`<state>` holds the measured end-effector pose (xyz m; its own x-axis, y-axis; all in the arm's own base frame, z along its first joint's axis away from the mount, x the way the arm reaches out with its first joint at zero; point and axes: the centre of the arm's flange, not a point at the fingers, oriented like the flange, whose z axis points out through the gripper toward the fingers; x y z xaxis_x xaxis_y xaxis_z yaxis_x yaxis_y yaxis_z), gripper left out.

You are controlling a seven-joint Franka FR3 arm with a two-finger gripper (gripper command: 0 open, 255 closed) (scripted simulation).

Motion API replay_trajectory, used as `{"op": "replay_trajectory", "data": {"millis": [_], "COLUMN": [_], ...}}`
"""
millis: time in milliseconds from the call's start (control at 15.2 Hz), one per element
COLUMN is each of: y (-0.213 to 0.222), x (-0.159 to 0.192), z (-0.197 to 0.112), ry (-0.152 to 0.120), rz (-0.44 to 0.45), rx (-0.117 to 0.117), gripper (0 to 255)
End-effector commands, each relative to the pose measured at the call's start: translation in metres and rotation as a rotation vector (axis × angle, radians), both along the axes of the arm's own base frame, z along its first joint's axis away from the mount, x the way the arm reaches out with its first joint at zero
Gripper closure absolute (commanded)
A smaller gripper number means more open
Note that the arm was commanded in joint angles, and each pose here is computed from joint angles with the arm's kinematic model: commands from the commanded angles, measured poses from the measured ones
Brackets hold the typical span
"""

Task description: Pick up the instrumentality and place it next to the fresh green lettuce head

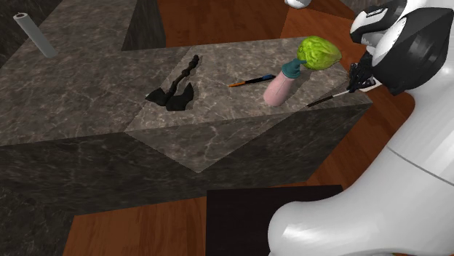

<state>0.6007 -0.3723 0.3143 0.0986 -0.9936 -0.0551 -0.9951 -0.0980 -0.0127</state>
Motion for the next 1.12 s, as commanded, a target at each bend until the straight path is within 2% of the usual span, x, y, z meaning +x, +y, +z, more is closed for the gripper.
{"op": "replay_trajectory", "data": {"millis": [0,660,1056], "y": [0.0,0.0,0.0], "x": [0.0,0.0,0.0], "z": [-0.011,-0.065,-0.065], "ry": [0.0,0.0,0.0], "rz": [0.0,0.0,0.0], "rx": [0.0,0.0,0.0], "gripper": [255,255,255]}}
